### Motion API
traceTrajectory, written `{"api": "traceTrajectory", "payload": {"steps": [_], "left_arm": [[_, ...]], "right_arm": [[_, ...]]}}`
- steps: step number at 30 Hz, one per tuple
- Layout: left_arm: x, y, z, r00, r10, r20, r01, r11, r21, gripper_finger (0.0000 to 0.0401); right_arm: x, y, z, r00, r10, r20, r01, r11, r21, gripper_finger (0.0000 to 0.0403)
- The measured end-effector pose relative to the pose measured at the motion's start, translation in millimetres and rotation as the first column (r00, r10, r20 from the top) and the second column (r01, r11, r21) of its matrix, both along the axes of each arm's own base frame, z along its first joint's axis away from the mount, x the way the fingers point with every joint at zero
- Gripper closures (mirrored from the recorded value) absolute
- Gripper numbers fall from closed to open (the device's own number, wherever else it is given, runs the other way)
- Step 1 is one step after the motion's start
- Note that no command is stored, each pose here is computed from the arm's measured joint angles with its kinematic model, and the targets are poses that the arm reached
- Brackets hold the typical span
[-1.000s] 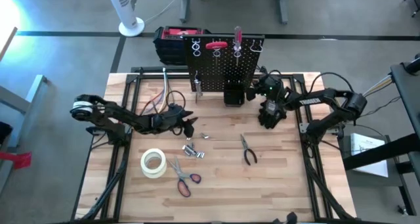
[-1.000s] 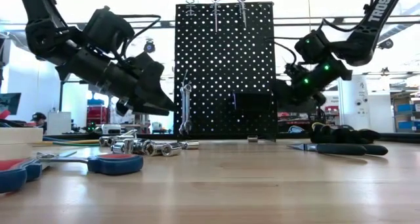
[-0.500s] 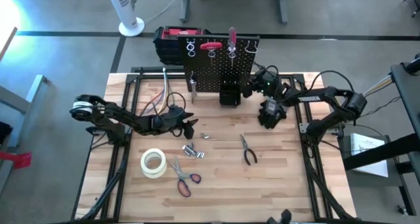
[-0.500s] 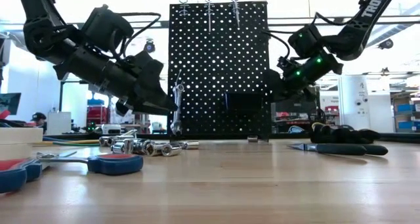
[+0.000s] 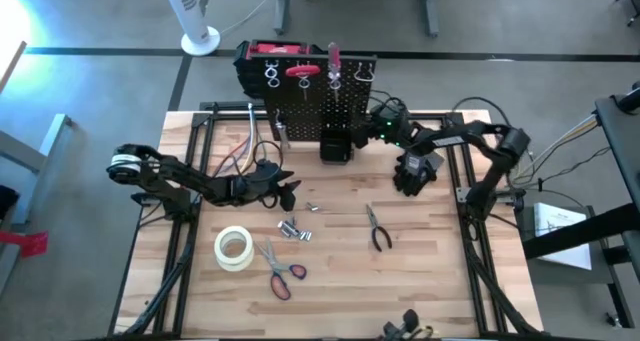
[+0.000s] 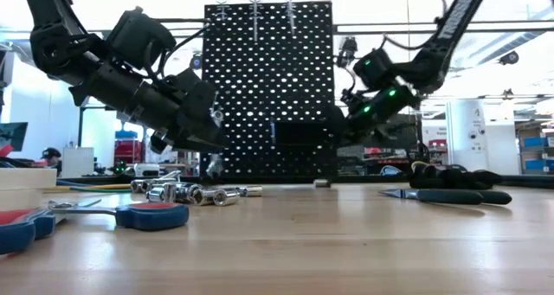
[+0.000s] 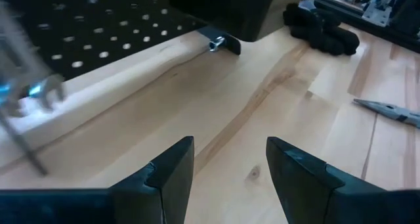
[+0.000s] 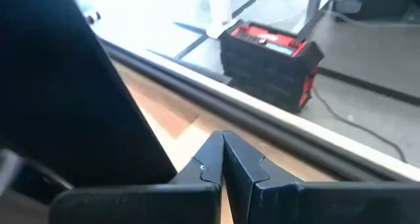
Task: Hang tools onto peg board
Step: Adjust the peg board
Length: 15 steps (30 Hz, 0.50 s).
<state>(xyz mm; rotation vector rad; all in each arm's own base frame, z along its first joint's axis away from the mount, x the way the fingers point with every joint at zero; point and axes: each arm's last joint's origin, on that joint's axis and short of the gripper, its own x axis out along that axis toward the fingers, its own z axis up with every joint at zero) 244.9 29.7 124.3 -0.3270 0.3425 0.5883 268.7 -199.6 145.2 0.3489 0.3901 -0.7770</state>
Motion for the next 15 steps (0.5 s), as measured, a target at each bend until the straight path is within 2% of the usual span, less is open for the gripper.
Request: {"api": "traceTrajectory", "payload": {"steps": [8, 13, 15], "left_arm": [[-1, -1, -2, 1.0, -0.004, -0.025, 0.004, 1.0, 0.0, 0.0219], [-2, -1, -3, 0.999, -0.016, -0.047, 0.017, 1.0, 0.024, 0.0219], [-4, -2, -5, 0.998, -0.018, -0.055, 0.019, 1.0, 0.023, 0.0219]], "right_arm": [[29, -10, -11, 0.999, 0.032, -0.012, -0.032, 0.999, 0.011, 0.0403], [25, -2, -9, 0.997, 0.064, -0.048, -0.064, 0.998, 0.019, 0.0403], [21, 6, -9, 0.99, 0.117, -0.077, -0.115, 0.993, 0.026, 0.0403]]}}
